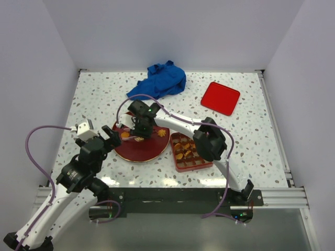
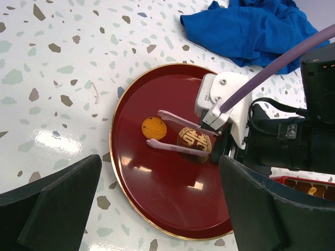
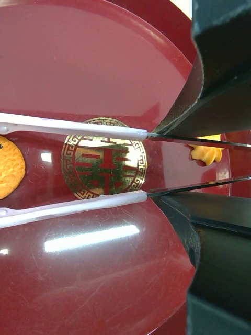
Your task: Pack the cookies
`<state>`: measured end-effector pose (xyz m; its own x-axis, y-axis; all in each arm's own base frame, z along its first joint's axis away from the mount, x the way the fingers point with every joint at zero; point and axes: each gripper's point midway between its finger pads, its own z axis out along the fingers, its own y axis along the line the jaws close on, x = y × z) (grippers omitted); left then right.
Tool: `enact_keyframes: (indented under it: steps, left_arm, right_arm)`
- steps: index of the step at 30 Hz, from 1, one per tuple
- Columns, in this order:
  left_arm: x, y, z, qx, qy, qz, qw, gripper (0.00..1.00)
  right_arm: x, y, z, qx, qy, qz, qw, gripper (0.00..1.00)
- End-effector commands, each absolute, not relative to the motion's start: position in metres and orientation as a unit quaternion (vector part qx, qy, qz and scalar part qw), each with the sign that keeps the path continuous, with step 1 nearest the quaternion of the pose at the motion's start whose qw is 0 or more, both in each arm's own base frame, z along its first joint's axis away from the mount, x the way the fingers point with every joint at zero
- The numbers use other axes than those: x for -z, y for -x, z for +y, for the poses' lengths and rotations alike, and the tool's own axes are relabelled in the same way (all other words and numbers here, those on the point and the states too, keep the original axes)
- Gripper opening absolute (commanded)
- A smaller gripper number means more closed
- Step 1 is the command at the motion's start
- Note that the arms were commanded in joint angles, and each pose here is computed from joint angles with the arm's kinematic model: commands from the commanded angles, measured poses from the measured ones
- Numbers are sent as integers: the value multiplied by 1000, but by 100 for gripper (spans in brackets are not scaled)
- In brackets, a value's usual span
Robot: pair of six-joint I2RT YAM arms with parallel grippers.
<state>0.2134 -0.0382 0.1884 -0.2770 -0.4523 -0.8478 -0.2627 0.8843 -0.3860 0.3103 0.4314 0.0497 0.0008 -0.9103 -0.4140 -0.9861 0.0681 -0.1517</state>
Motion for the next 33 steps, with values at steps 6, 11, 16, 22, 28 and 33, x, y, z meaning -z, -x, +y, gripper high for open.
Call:
enact_keyframes:
  steps: [6,11,16,22,28,33]
  left_arm:
    - [-213,-218,-37,93,230,777,579,100]
    - [-213,-218,-37,95,233,775,579,100]
    - [-212,-217,-37,95,234,775,579,100]
    - [-212,-216,-36,96,234,775,579,100]
    - [-210,-217,-37,98,234,775,579,100]
    - [-208,-217,-39,102,233,775,578,100]
  right_arm:
    - [-57,-310,441,-110,669,703,216,38]
    - [-61,-308,442,-114,669,701,217,32]
    - [-74,-308,443,-119,669,697,228,27]
    - [-95,-303,438,-125,670,692,239,24]
    - [-111,-293,427,-128,673,686,246,23]
    - [-117,-286,413,-124,673,687,243,23]
